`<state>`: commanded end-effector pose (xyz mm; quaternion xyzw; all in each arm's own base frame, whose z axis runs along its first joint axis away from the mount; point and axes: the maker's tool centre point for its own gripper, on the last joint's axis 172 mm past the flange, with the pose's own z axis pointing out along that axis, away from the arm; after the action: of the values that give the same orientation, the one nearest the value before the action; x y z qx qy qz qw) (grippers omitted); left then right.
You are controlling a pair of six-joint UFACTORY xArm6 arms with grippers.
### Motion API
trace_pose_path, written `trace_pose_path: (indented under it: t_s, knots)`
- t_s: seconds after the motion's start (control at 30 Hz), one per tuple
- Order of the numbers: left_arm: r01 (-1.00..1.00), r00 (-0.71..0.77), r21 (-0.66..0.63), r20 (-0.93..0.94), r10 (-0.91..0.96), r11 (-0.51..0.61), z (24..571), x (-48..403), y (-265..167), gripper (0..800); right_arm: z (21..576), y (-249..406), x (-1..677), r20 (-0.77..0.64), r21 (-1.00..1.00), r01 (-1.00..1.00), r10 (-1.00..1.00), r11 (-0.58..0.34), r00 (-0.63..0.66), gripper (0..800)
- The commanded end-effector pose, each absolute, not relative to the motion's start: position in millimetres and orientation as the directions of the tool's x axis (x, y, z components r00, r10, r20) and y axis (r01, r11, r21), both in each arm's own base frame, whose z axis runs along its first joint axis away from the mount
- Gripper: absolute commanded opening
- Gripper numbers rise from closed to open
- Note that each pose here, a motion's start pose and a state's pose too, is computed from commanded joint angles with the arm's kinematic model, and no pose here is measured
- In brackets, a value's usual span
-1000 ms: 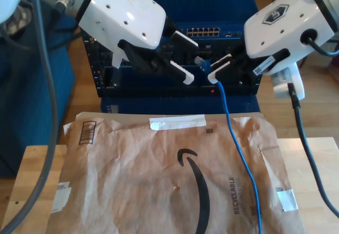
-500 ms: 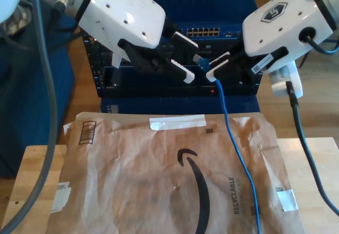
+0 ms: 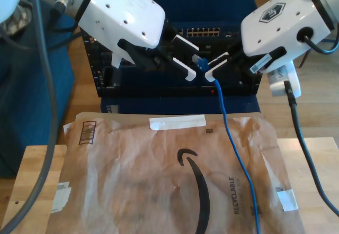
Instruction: Grab the cable and plug it in
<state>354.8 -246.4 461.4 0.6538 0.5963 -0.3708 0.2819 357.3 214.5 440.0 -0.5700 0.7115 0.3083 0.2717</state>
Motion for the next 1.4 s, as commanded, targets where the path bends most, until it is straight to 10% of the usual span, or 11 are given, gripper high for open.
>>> trace_pose_path:
  t_s: [1.4]
  knots:
    - [0.989,0.011,-0.074,-0.820,0.572,-0.124,459.2,355.9,-244.4,156,438.4,225.0,354.5,-0.738,0.127,-0.984,-0.650,0.127,-0.179,21]
